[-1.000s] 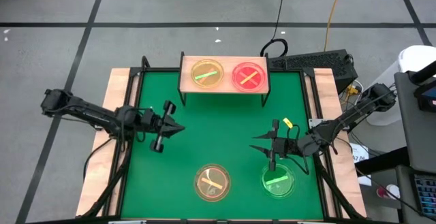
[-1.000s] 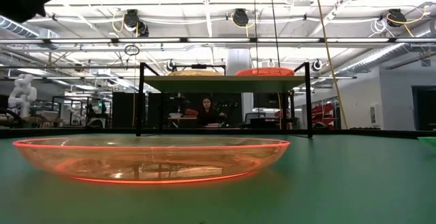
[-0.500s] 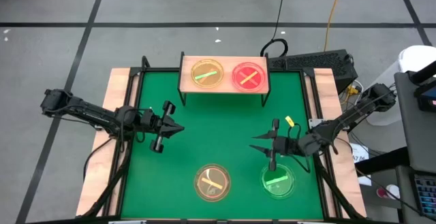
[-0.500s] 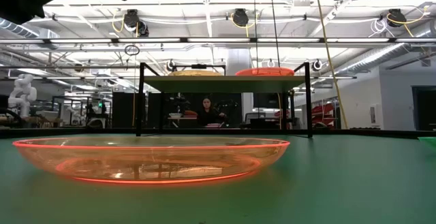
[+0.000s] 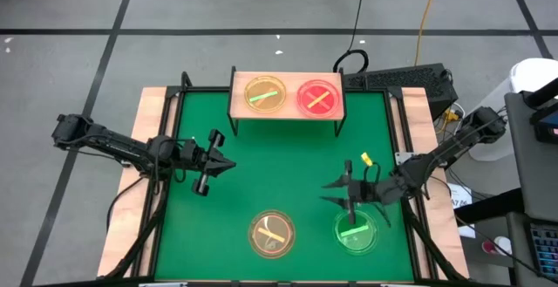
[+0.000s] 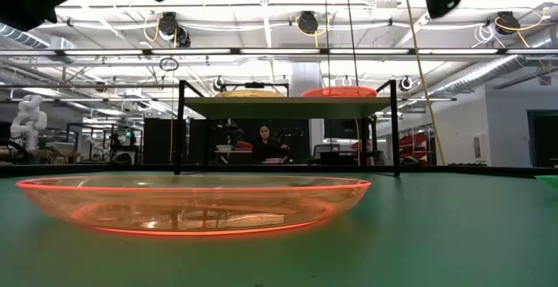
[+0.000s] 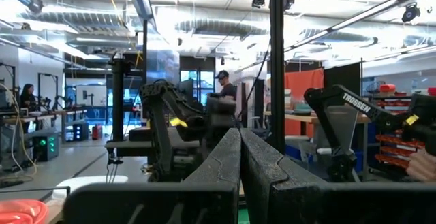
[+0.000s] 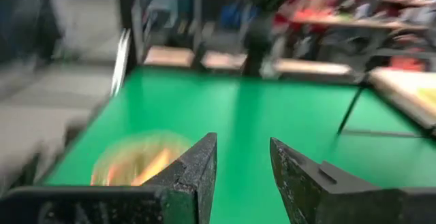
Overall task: Place and stack plates onto a shelf
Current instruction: Stack the green plate on top of the green plate on the shelf
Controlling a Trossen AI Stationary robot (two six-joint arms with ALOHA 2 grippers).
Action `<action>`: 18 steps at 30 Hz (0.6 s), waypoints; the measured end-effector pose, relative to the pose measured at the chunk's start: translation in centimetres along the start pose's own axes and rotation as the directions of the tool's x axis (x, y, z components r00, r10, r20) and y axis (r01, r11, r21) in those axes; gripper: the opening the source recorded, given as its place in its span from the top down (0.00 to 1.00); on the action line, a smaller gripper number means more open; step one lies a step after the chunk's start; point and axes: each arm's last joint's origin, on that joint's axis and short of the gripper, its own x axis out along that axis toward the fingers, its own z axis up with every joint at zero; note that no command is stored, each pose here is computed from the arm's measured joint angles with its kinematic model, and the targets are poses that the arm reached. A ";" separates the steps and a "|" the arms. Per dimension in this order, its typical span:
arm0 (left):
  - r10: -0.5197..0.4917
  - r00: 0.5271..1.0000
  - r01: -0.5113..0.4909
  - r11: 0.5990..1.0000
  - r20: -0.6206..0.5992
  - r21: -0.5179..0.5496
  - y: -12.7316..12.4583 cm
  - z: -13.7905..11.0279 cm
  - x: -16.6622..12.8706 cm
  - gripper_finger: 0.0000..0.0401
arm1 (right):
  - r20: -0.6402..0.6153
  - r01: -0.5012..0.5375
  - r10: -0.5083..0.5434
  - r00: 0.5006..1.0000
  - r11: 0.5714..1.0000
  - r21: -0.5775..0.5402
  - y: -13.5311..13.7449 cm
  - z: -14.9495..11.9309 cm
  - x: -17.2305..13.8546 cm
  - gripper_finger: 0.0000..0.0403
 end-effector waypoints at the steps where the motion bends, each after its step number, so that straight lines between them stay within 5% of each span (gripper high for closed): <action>1: 0.000 1.000 0.000 1.000 0.000 -0.001 0.0 0.0 0.0 0.99 | -0.050 -0.017 0.014 0.999 0.999 -0.047 0.1 -0.5 -0.1 0.71; 9: 0.000 1.000 0.000 1.000 -0.012 -0.020 0.0 -0.1 0.0 0.99 | -0.260 0.033 -0.026 0.965 0.999 0.022 0.0 -2.8 -1.1 0.71; 18: -0.001 1.000 0.000 0.999 -0.021 -0.043 0.0 -0.2 0.0 0.99 | -0.499 0.037 0.068 0.864 0.980 0.196 0.9 -5.5 -1.7 0.71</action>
